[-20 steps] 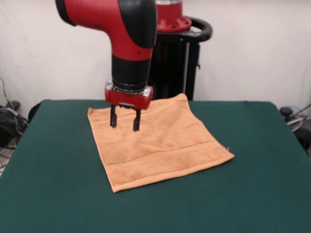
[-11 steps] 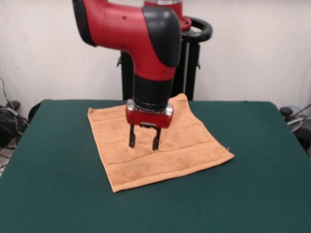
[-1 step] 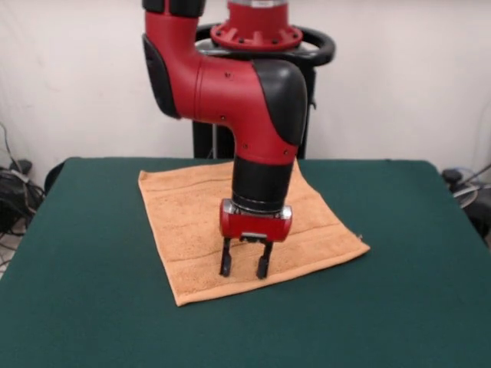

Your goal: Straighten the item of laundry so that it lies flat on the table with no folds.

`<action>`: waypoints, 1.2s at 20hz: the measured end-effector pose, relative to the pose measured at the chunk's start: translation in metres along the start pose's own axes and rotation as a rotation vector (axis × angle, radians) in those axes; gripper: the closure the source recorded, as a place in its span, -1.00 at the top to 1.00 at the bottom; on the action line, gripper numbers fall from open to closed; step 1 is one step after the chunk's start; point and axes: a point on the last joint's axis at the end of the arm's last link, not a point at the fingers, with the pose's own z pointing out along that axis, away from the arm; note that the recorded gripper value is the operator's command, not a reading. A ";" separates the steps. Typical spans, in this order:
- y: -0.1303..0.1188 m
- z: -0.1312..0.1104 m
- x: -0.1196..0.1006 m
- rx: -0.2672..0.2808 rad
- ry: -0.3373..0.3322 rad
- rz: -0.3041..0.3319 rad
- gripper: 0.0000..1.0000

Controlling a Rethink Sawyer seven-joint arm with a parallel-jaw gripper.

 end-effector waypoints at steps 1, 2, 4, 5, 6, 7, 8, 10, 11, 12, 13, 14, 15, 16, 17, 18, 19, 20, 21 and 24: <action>0.001 0.000 0.001 0.008 -0.007 -0.008 1.00; 0.002 0.000 0.002 0.015 -0.015 -0.015 1.00; 0.002 -0.001 0.003 0.027 -0.023 -0.028 1.00; 0.003 -0.001 0.003 0.032 -0.027 -0.034 1.00; 0.003 -0.001 0.003 0.044 -0.036 -0.044 1.00; 0.003 -0.001 0.003 0.050 -0.041 -0.049 1.00; 0.002 -0.001 0.003 0.057 -0.047 -0.053 1.00; -0.001 0.001 0.001 0.075 -0.072 -0.061 1.00; -0.002 0.002 0.001 0.080 -0.080 -0.063 1.00; -0.005 0.003 0.001 0.088 -0.091 -0.065 1.00; -0.008 0.004 0.000 0.095 -0.102 -0.066 1.00; -0.012 0.006 -0.002 0.105 -0.121 -0.068 1.00; -0.014 0.007 -0.002 0.109 -0.130 -0.069 1.00; -0.016 0.008 -0.004 0.115 -0.143 -0.070 1.00; -0.023 0.011 -0.008 0.130 -0.172 -0.072 1.00; -0.025 0.012 -0.010 0.133 -0.179 -0.072 1.00; -0.027 0.013 -0.013 0.137 -0.190 -0.072 1.00; -0.028 0.013 -0.015 0.138 -0.195 -0.072 1.00; -0.030 0.014 -0.020 0.142 -0.204 -0.071 1.00; -0.035 0.013 -0.028 0.147 -0.217 -0.066 1.00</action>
